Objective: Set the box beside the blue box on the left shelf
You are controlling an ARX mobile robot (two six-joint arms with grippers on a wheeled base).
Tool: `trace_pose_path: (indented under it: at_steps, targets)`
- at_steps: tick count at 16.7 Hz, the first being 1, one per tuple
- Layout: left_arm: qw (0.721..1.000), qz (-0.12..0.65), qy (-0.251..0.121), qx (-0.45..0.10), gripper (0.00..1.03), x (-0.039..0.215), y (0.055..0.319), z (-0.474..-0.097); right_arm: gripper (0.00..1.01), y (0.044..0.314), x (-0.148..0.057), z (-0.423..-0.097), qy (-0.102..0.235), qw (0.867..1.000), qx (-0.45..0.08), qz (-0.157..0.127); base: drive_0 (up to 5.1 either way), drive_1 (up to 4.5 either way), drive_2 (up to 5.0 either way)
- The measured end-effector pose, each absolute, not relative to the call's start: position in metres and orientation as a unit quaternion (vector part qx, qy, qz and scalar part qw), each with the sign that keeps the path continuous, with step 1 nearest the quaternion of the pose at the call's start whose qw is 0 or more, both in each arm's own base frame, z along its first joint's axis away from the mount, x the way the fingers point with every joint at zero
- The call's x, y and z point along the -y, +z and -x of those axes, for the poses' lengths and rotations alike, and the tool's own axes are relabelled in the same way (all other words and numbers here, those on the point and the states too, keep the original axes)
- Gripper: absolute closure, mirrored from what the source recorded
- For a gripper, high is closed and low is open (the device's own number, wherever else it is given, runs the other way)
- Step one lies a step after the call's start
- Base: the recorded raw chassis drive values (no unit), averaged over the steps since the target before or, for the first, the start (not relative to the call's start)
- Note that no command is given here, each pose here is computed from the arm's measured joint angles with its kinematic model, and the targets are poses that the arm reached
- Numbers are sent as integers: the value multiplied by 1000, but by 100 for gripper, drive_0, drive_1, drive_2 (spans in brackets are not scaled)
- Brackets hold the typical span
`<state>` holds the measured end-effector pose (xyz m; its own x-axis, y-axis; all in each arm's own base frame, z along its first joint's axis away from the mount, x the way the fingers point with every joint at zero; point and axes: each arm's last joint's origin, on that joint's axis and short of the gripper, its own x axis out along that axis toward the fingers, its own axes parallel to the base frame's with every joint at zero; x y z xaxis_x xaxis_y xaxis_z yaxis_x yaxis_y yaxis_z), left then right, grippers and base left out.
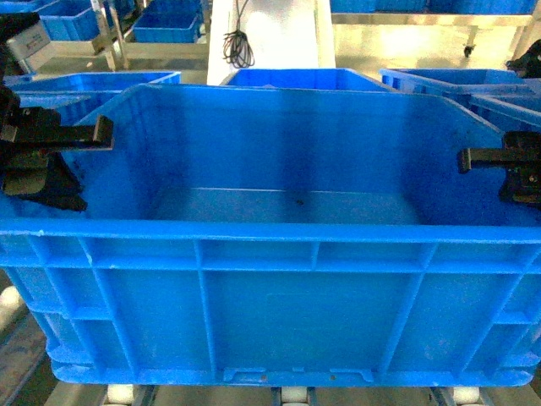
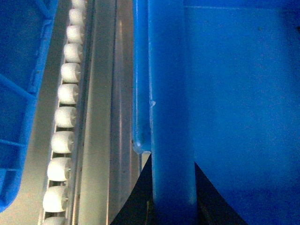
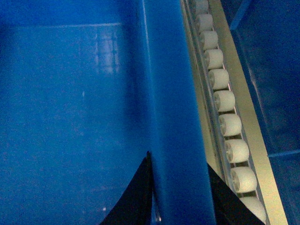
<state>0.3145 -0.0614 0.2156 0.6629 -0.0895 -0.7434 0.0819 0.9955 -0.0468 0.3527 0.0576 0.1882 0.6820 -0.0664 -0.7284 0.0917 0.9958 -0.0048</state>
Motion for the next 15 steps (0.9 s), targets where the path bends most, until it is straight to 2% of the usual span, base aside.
trace_pose_path:
  at_steps: [4,5,7,9,11,12,14,15]
  targets:
    - [914,2,-46,-404,97,62,211,-317,79,187,-58,-353,-46,916,-397,-18,0,0,0]
    - [915,-6,-50,-401,91,62,210,-318,69,187,-58,-353,-50,917,-396,-27,0,0,0]
    - [919,-36,-74,-385,70,63,210,-320,48,187,-64,-352,-43,917,-397,-23,0,0,0]
    - [929,-35,-86,-358,49,65,213,-323,28,191,-69,-351,-34,920,-390,-16,0,0,0]
    - [934,-34,-85,-345,29,65,216,-325,7,201,-69,-350,-30,927,-373,-20,0,0,0]
    - [938,-32,-81,-335,18,63,218,-326,1,209,-69,-350,-29,932,-360,-22,0,0,0]
    - [945,-31,-80,-316,3,63,228,-329,3,222,-71,-350,-25,941,-336,-13,0,0,0]
    - [951,-31,-74,-298,6,62,234,-330,3,226,-73,-350,-24,945,-325,-11,0,0,0]
